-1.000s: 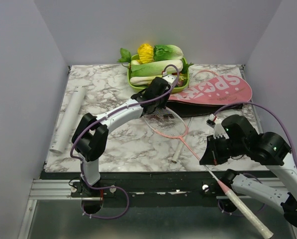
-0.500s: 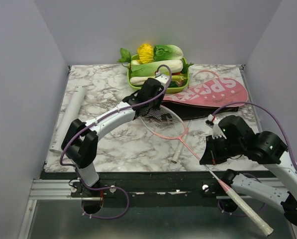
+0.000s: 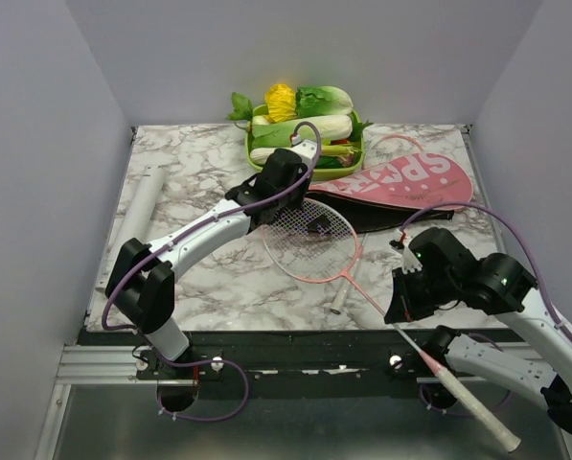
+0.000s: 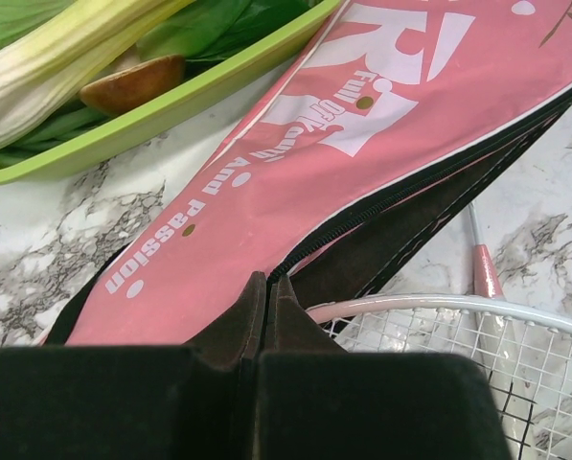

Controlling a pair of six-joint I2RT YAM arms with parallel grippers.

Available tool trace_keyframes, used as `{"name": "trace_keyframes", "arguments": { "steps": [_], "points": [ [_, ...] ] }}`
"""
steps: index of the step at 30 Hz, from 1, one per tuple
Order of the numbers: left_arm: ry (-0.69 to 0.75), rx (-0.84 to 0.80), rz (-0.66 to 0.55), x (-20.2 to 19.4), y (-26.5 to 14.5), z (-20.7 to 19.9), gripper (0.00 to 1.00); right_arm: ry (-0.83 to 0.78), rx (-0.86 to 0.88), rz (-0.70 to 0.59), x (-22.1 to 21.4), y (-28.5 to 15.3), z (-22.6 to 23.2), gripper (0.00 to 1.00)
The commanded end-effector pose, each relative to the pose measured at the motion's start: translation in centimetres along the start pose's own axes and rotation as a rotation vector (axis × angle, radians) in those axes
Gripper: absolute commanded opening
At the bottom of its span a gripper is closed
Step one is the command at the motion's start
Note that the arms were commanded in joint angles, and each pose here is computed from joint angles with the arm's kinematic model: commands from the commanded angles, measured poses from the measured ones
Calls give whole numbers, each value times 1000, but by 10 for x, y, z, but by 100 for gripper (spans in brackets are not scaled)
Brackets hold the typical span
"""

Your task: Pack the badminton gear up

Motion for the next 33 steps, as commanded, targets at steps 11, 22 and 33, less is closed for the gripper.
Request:
{"name": "trace_keyframes", "arguments": {
  "steps": [11,22,33],
  "points": [
    [17,5,7,2,-1,-1,0,36,10,90,-39,-22,-7,1],
    [4,-7,15,-3,-7,-2,0,78,-86,41,-22,-15,-13,1],
    [-92,-95,-6,-32,-43,-6,0,225,-195,-78,22,44,-21,1]
  ]
}}
Point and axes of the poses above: each gripper's point midway between its finger pads, its own y axis out along the fingers, its own z axis along the line the jaws close on, x = y × z, the point moved 5 cm from there along -y, back along the fingers, and after that the axes turned 5 degrees about -y, right-handed, at the moved point
